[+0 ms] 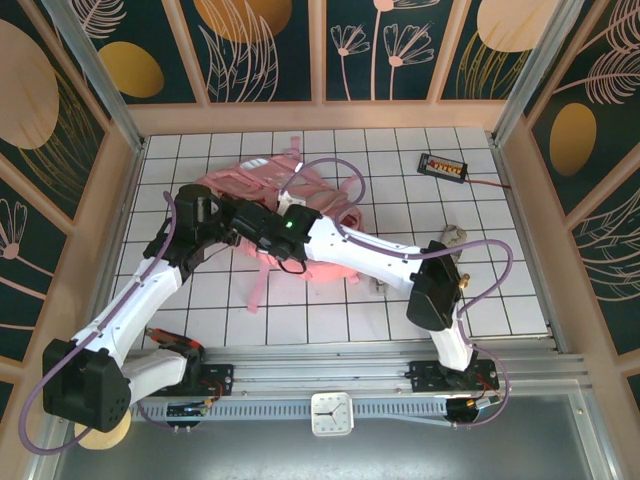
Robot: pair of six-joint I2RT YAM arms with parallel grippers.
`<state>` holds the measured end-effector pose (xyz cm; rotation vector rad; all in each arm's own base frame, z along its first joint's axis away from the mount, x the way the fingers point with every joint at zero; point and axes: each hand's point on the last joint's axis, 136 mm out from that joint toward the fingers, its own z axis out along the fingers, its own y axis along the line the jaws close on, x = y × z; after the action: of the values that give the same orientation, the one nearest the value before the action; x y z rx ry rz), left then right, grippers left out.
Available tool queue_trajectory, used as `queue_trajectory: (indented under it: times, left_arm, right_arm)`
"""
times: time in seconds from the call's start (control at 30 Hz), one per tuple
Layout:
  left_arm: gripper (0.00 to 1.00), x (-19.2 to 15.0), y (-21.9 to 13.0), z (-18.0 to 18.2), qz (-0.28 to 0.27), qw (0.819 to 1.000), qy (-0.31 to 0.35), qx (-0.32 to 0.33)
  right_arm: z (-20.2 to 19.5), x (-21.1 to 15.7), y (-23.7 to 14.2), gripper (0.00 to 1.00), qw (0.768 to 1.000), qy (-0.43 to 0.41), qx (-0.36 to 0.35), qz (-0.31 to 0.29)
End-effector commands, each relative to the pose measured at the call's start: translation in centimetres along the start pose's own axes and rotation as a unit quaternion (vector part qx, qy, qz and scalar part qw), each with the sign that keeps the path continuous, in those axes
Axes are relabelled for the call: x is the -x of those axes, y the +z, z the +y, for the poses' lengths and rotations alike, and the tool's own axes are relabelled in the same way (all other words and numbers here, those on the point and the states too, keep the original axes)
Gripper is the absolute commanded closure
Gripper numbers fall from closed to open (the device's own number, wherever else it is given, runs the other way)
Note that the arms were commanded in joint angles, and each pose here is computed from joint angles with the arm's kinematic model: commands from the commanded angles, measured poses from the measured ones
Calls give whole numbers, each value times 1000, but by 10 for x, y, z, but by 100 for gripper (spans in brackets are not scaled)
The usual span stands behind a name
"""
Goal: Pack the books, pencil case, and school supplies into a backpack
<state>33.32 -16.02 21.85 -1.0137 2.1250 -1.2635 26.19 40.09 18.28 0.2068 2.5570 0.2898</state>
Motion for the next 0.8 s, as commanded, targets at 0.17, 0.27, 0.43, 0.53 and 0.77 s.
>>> queue_trajectory:
  times: [0.17,0.27,0.43,0.53,0.77]
  left_arm:
    - [100,3,-23,-66,0,992,95,-88]
    - [100,11,-24,-64,-11,991,103,-84]
    - [100,13,-29,-53,-17,991,111,-66]
    - [100,16,-33,-40,-23,992,115,-49]
    - [100,17,-39,-31,-27,989,140,-30]
  right_arm:
    - [-82,-26,-13,100,993,13,-25,115]
    - [-115,-26,-14,100,991,11,-43,128]
    - [-148,-3,-6,100,991,-16,-59,118]
    - [-170,7,5,100,988,-43,-78,126]
    - [-134,23,-22,100,990,-66,35,118]
